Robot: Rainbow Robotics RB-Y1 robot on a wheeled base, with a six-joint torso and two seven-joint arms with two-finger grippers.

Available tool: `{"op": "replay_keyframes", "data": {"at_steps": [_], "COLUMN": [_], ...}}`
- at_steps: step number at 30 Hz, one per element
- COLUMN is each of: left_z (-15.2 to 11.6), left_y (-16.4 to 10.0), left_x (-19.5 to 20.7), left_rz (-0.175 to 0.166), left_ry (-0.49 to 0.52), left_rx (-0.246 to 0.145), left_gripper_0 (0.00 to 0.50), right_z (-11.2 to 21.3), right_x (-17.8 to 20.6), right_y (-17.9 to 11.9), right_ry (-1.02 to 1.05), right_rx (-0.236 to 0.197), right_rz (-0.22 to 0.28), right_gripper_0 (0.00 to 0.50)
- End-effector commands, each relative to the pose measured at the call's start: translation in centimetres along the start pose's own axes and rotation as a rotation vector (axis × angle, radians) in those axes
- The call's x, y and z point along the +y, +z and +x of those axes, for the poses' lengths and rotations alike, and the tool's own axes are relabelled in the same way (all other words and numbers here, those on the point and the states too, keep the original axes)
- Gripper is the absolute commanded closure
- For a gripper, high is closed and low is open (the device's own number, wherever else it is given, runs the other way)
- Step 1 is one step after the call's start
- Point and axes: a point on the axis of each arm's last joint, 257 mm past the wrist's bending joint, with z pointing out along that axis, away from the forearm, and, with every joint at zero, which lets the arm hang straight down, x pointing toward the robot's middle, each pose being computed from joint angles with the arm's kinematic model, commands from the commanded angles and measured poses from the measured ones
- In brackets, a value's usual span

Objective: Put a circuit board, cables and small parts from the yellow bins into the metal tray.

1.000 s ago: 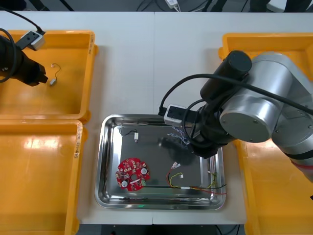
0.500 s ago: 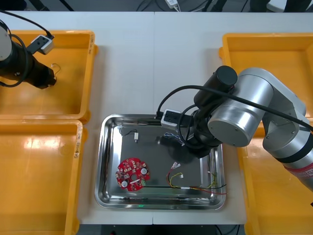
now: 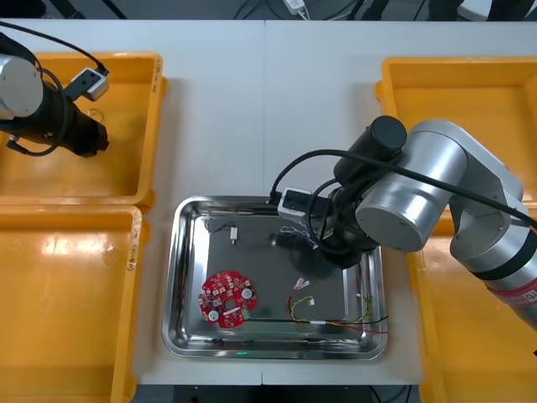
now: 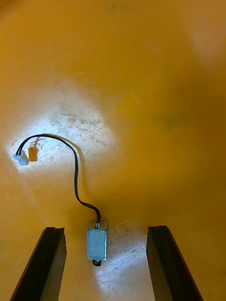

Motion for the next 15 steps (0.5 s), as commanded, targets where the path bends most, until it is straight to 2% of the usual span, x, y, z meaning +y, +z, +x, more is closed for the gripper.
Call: {"op": "replay_keyframes", "data": {"at_steps": [1, 2, 3, 5, 8, 14, 15], "left_z": [-2.68, -2.59, -2.63, -2.47, -2.31, -2.23, -2.28], "left_y": [-0.12, 0.0, 0.03, 0.18, 0.28, 0.32, 0.3], "left_x": [-0.21, -0.15, -0.16, -0.08, -0.01, -0.18, -0.2], "left_rz": [-0.013, -0.013, -0.013, -0.012, -0.009, -0.002, -0.002], "left_ry": [0.031, 0.027, 0.026, 0.023, 0.016, 0.009, 0.01], "left_rx": [-0.048, -0.05, -0.051, -0.048, -0.047, -0.046, -0.047], "left_gripper_0": [0.0, 0.0, 0.0, 0.0, 0.0, 0.0, 0.086], "right_z": [-0.54, -0.6, -0.58, -0.55, -0.62, -0.53, -0.48], "right_x": [0.61, 0.56, 0.52, 0.4, 0.43, 0.21, 0.13], "right_y": [0.25, 0.22, 0.22, 0.19, 0.19, -0.18, -0.37], "right_ry": [-0.047, -0.047, -0.047, -0.049, -0.049, -0.041, -0.041], "right_rx": [-0.01, -0.011, -0.011, -0.01, -0.011, -0.012, -0.011], "right_rz": [0.004, 0.005, 0.007, 0.01, 0.009, 0.007, 0.007], "right_gripper_0": [0.408, 0.315, 0.274, 0.128, 0.0, 0.0, 0.0]}}
